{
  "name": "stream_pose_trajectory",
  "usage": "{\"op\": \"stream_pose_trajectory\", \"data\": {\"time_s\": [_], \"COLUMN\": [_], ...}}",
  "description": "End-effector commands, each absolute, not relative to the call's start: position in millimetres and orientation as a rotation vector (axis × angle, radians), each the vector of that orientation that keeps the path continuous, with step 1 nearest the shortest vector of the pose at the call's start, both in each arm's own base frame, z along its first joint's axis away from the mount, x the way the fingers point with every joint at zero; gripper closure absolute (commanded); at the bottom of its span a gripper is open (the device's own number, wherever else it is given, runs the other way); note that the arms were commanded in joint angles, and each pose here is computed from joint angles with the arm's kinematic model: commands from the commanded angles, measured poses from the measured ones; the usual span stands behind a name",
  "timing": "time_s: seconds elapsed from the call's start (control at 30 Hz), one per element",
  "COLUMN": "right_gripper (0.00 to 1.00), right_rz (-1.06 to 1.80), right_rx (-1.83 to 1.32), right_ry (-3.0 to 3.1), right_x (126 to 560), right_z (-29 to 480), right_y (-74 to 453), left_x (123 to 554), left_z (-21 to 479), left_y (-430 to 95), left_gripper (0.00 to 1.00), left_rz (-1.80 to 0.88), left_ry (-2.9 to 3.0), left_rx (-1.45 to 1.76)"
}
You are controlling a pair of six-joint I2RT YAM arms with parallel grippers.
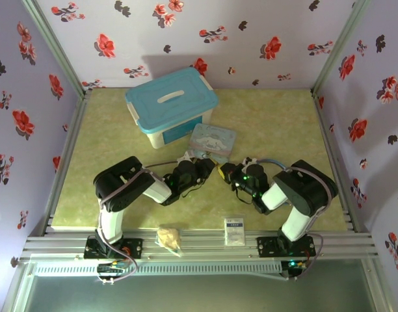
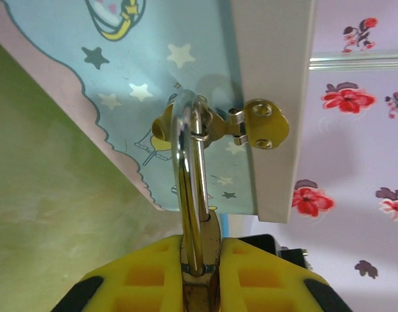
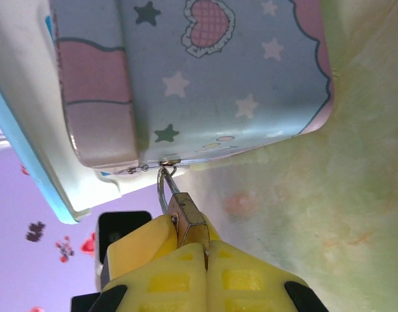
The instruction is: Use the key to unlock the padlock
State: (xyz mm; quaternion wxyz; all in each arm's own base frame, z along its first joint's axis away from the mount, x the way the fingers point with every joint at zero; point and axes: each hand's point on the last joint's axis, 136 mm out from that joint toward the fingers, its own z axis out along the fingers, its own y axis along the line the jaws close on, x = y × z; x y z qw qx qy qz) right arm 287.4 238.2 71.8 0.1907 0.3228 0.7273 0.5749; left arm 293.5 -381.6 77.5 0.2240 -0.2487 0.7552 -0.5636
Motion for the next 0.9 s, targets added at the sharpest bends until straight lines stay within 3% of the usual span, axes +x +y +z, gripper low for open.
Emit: {"op": "stream_pose_trajectory", "data": {"time_s": [0.0, 0.23, 0.57, 0.87], "right_gripper": [1.00, 1.00, 1.00, 1.00], "right_rz": [1.827, 1.816, 1.244, 1.661], "right_rx": [0.885, 0.790, 0.484, 0.643], "right_ry": [1.913, 1.935, 2.268, 2.079], "right_x": [293.2, 291.7, 274.6, 285.8], "right_z": [116.6, 122.1, 101.8, 120.9], "right_y": [253.0, 259.1, 250.0, 264.3], "left_x": [267.3, 264.0, 261.9, 260.3], "left_z": [112.8, 125.5, 129.8, 130.7], "left_y": [-410.7, -416.7, -421.1, -420.6], "left_gripper": [1.00, 1.00, 1.00, 1.00], "left_rz": [-1.787, -1.862, -1.886, -1.890], "left_ry": [2.051, 2.021, 2.019, 2.016], "left_rx": [-0.555, -0.571, -0.574, -0.576]}}
